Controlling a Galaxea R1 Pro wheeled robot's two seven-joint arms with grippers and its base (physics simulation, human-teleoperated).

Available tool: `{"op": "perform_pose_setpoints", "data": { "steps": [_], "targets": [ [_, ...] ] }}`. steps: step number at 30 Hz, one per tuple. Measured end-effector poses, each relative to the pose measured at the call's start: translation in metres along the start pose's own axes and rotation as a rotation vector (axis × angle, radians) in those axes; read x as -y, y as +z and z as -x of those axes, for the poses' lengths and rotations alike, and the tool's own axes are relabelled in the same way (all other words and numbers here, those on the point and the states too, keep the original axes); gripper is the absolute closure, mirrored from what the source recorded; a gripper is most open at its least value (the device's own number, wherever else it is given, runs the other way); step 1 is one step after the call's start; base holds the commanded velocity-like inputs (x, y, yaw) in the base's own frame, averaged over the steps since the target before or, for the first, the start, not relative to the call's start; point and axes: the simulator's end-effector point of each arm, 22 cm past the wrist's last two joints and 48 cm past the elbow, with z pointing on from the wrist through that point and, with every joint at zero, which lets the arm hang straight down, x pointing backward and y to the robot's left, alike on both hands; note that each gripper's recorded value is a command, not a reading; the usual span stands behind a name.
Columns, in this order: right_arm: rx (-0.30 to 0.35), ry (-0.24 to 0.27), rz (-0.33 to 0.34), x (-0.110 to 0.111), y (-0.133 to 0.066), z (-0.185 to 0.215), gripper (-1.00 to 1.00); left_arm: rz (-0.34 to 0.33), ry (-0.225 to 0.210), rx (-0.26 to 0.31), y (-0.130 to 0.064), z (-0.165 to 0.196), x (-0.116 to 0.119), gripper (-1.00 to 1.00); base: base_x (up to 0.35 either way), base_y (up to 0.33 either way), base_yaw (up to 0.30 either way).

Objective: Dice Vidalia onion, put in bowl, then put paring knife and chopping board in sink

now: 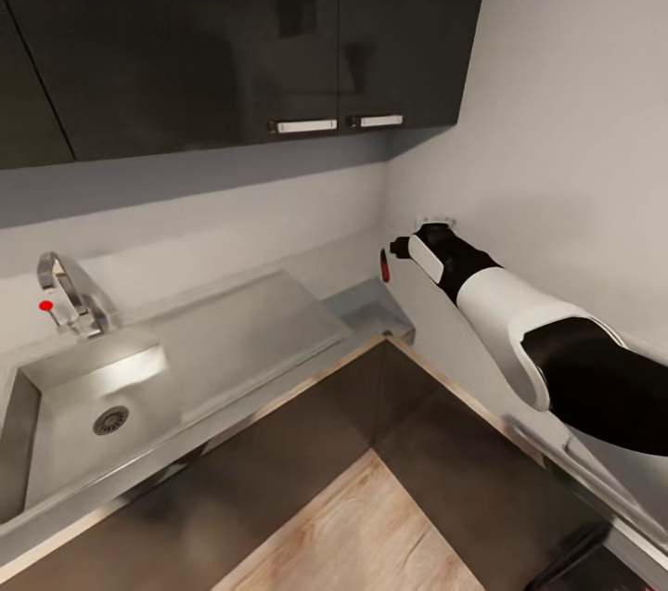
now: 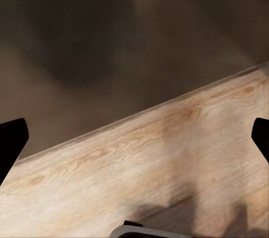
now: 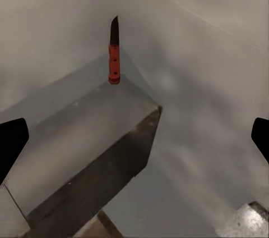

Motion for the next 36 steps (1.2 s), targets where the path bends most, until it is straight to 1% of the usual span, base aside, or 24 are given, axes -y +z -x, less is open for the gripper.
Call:
{"op": "perform_pose_setpoints", "data": {
  "steps": [3, 15, 30, 34, 36],
  "targets": [
    [-0.001, 0.000, 0.002, -0.001, 0.000, -0.001, -1.00, 0.000, 0.000, -0.001, 0.000, 0.000, 0.000, -1.00, 0.142, 0.000, 0.000],
    [-0.002, -0.001, 0.002, -0.003, 0.001, -0.004, -1.00, 0.000, 0.000, 0.000, 0.000, 0.000, 0.000, -1.00, 0.029, 0.000, 0.000],
    [-0.012, -0.003, 0.004, -0.005, 0.002, -0.012, -1.00, 0.000, 0.000, 0.000, 0.000, 0.000, 0.000, -1.00, 0.267, -0.005, 0.000],
    [-0.013, -0.002, 0.003, -0.004, 0.003, -0.013, -1.00, -0.002, 0.001, -0.018, -0.003, -0.007, 0.001, -1.00, 0.080, -0.016, 0.000],
    [-0.013, -0.003, 0.001, -0.003, 0.003, -0.013, -1.00, -0.005, 0.003, -0.045, -0.009, -0.017, 0.001, -1.00, 0.022, -0.005, 0.000]
  ]
}}
